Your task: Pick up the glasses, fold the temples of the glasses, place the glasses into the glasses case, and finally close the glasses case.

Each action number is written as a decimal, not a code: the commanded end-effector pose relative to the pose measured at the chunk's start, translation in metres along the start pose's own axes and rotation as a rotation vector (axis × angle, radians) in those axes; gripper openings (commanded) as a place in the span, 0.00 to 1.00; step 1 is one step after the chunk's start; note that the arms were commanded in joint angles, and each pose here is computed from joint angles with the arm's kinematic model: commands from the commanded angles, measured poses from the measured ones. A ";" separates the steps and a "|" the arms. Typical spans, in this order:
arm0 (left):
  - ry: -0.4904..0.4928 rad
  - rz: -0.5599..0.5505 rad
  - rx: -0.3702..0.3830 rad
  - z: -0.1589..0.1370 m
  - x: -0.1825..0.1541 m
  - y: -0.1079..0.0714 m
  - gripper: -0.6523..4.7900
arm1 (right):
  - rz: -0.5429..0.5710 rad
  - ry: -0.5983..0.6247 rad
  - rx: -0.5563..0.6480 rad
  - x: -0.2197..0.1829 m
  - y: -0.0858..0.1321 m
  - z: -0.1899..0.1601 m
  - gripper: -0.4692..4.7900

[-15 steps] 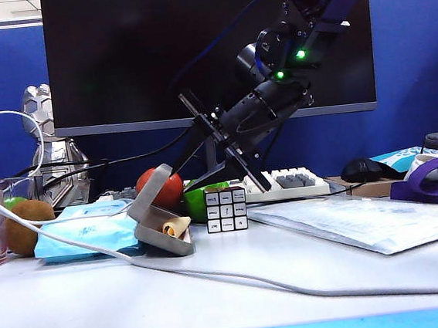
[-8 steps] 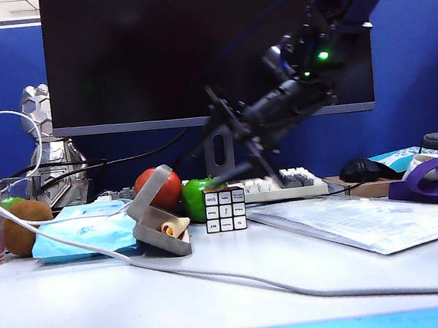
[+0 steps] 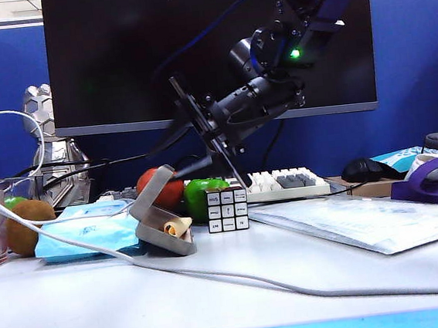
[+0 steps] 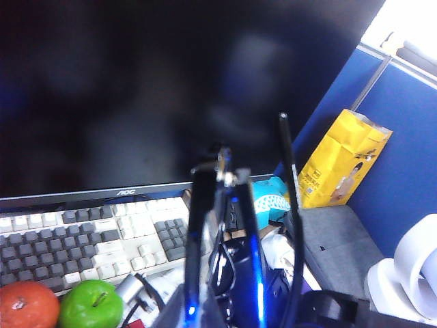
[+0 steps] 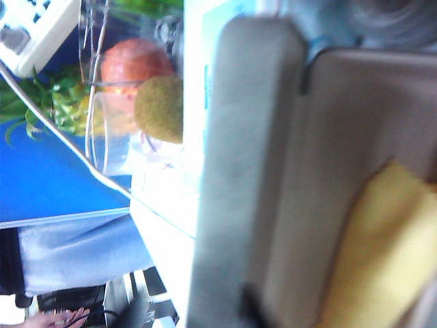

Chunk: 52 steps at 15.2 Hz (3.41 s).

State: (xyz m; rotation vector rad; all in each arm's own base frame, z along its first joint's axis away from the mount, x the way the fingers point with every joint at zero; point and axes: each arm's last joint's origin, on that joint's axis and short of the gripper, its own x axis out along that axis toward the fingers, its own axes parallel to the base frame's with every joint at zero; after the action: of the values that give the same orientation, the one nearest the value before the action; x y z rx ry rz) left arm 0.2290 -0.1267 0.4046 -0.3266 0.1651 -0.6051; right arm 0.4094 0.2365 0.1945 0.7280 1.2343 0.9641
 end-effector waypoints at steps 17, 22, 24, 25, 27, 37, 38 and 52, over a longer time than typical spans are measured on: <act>-0.004 -0.006 0.006 0.001 -0.001 -0.001 0.11 | -0.049 -0.062 -0.115 -0.013 0.004 0.005 0.51; -0.003 -0.006 0.006 0.001 -0.001 -0.001 0.11 | -0.074 -0.069 -0.110 -0.012 0.003 0.004 0.51; -0.003 -0.006 0.006 0.001 -0.001 -0.001 0.11 | -0.084 -0.060 -0.114 -0.005 0.004 0.001 0.51; -0.003 -0.006 0.006 0.001 -0.001 -0.001 0.11 | -0.090 -0.064 -0.115 -0.004 0.004 0.001 0.51; -0.004 -0.007 0.006 0.001 -0.001 -0.001 0.11 | -0.107 -0.061 -0.121 0.003 0.002 -0.001 0.51; -0.003 -0.006 0.006 0.001 -0.001 -0.001 0.11 | -0.124 -0.017 -0.129 0.020 0.008 -0.013 0.16; -0.003 -0.006 0.006 0.001 -0.001 -0.001 0.11 | -0.127 -0.010 -0.120 0.018 0.008 -0.013 0.16; -0.019 -0.012 0.008 0.005 -0.007 -0.003 0.11 | -0.141 -0.062 0.069 -0.023 0.038 -0.014 0.11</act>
State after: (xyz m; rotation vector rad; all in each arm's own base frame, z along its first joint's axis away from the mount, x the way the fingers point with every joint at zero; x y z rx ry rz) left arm 0.2252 -0.1247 0.4065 -0.3261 0.1653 -0.6050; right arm 0.3834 0.2302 0.2264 0.6690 1.3052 0.7778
